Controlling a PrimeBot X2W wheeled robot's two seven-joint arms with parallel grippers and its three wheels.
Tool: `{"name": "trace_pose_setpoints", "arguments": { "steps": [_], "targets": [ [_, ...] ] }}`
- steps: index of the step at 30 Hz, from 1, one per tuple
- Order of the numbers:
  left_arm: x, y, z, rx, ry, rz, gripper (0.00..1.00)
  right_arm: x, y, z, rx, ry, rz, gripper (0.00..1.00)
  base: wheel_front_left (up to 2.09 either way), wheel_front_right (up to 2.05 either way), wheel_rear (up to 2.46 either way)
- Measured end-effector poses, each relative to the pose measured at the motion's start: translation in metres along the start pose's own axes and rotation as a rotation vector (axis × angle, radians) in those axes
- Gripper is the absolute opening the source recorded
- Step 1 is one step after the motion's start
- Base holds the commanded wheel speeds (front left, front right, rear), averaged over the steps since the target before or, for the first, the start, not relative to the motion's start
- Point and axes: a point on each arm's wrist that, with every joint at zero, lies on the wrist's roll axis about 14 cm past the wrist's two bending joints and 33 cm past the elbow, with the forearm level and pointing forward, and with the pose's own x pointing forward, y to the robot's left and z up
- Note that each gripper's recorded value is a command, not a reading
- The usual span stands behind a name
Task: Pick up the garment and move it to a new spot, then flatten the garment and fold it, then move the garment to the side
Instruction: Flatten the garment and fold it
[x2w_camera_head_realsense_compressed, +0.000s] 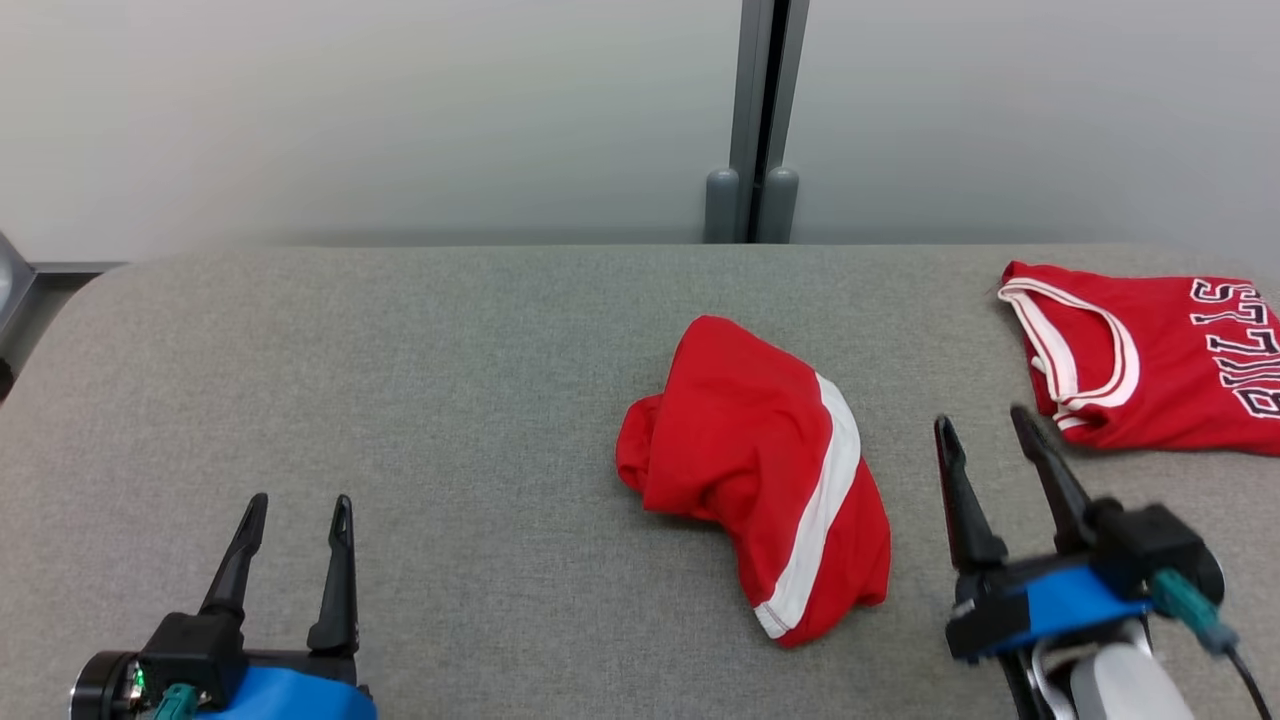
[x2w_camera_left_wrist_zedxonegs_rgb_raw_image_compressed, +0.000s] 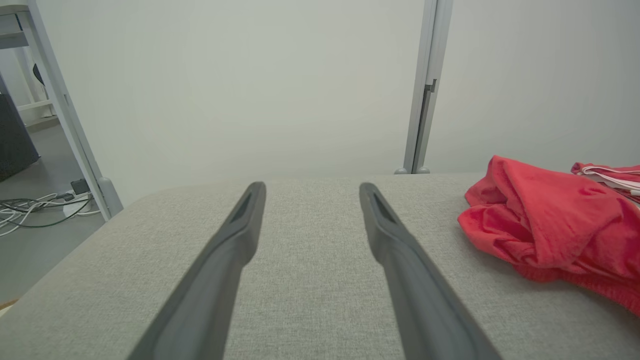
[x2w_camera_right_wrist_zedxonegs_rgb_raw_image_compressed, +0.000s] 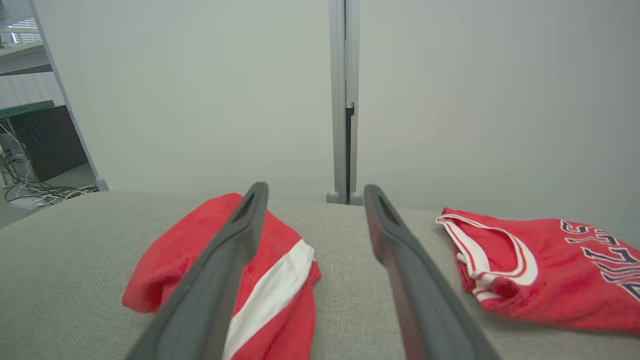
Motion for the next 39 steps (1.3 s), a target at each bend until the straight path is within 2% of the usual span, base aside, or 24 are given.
{"name": "trace_pose_setpoints", "arguments": {
  "steps": [7, 14, 21, 27, 30, 31, 32, 33, 36, 39],
  "targets": [
    [0.011, 0.001, -0.004, 0.004, 0.014, 0.000, 1.00, 0.063, 0.006, 0.014, -0.036, -0.029, 0.047, 1.00, 0.00, 0.00, 0.00],
    [0.019, 0.008, -0.012, -0.002, 0.040, 0.021, 1.00, 0.105, 0.005, -0.032, -0.069, 0.156, 0.079, 1.00, 0.00, 0.00, 0.00],
    [0.017, 0.020, -0.021, -0.003, 0.068, 0.062, 1.00, 0.094, 0.019, -0.116, -0.050, 0.480, 0.120, 1.00, 0.00, 0.00, 0.00],
    [0.013, 0.023, -0.022, -0.010, 0.072, 0.073, 1.00, 0.072, 0.030, -0.152, -0.015, 0.676, 0.138, 1.00, 0.00, 0.00, 0.00],
    [0.013, 0.022, -0.022, -0.015, 0.072, 0.071, 1.00, 0.068, 0.035, -0.158, -0.006, 0.740, 0.148, 1.00, 0.00, 0.00, 0.00],
    [0.012, 0.021, -0.021, -0.016, 0.070, 0.071, 1.00, 0.067, 0.037, -0.159, -0.002, 0.750, 0.154, 0.96, 0.00, 0.00, 0.00],
    [0.012, 0.021, -0.020, -0.016, 0.068, 0.070, 1.00, 0.066, 0.040, -0.160, -0.002, 0.762, 0.163, 0.32, 0.00, 0.00, 0.00],
    [0.013, 0.020, -0.020, -0.017, 0.067, 0.068, 1.00, 0.066, 0.042, -0.160, -0.002, 0.764, 0.170, 0.00, 0.00, 0.00, 0.00],
    [0.012, 0.019, -0.019, -0.022, 0.063, 0.065, 1.00, 0.071, 0.040, -0.152, -0.002, 0.713, 0.171, 0.00, 0.00, 0.00, 0.00],
    [0.010, 0.019, -0.016, -0.023, 0.057, 0.065, 1.00, 0.082, 0.022, -0.135, -0.025, 0.626, 0.143, 0.00, 0.00, 0.00, 0.00]
  ]
}}
